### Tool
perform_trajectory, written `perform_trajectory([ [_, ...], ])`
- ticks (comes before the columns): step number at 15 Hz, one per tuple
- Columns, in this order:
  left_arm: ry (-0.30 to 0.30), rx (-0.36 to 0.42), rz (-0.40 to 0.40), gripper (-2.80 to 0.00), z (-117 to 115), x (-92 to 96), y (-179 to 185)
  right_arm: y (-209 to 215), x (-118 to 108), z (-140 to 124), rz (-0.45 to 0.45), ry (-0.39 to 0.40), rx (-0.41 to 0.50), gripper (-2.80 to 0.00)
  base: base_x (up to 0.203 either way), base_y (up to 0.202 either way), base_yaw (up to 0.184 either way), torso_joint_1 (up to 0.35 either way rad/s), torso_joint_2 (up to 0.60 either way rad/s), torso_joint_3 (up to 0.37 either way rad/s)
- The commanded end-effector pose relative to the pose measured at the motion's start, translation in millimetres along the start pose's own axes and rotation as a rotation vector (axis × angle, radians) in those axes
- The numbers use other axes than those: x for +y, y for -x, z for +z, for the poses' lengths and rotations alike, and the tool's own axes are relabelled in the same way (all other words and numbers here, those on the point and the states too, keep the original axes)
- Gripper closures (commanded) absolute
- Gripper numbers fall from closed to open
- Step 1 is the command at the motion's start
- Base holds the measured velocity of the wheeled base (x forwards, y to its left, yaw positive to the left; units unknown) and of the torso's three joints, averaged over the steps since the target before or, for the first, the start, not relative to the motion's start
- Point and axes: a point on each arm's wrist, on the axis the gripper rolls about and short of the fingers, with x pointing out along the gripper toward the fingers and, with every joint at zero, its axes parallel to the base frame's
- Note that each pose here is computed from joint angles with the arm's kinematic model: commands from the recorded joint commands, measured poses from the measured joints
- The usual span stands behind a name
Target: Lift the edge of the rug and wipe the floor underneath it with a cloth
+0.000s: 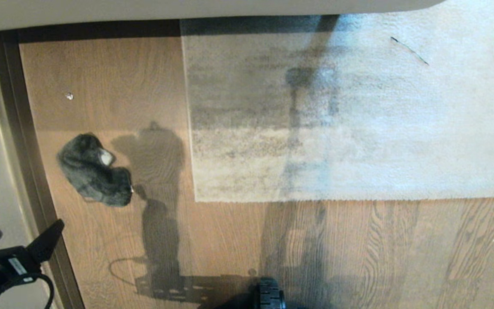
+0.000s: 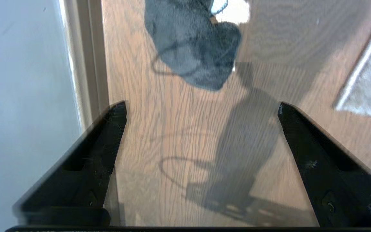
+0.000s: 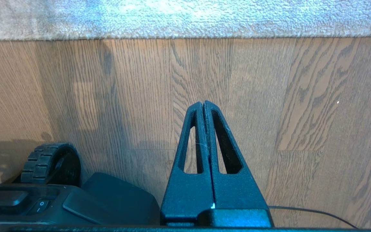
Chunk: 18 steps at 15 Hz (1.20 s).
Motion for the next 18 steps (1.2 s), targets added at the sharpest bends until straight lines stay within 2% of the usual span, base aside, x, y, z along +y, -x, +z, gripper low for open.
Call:
perform_trajectory([
  [1,0.010,-0.069,-0.007,0.00,6,1.2,16,0,0,0,0.000,0.000,0.001,0.00,0.000,0.000,0.000,0.000,0.00,0.000],
  [10,0.008,-0.066,-0.012,0.00,0,5.8,51,0,0,0,0.000,0.001,0.001,0.00,0.000,0.000,0.000,0.000,0.00,0.000],
  [13,0.002,-0.051,-0.075,0.00,-2,6.3,67,0,0,0,0.001,0.001,0.001,0.00,0.000,0.000,0.000,0.000,0.00,0.000],
  [18,0.005,-0.104,-0.085,0.00,-20,11.6,99,0,0,0,0.000,0.001,0.001,0.00,0.000,0.000,0.000,0.000,0.00,0.000],
])
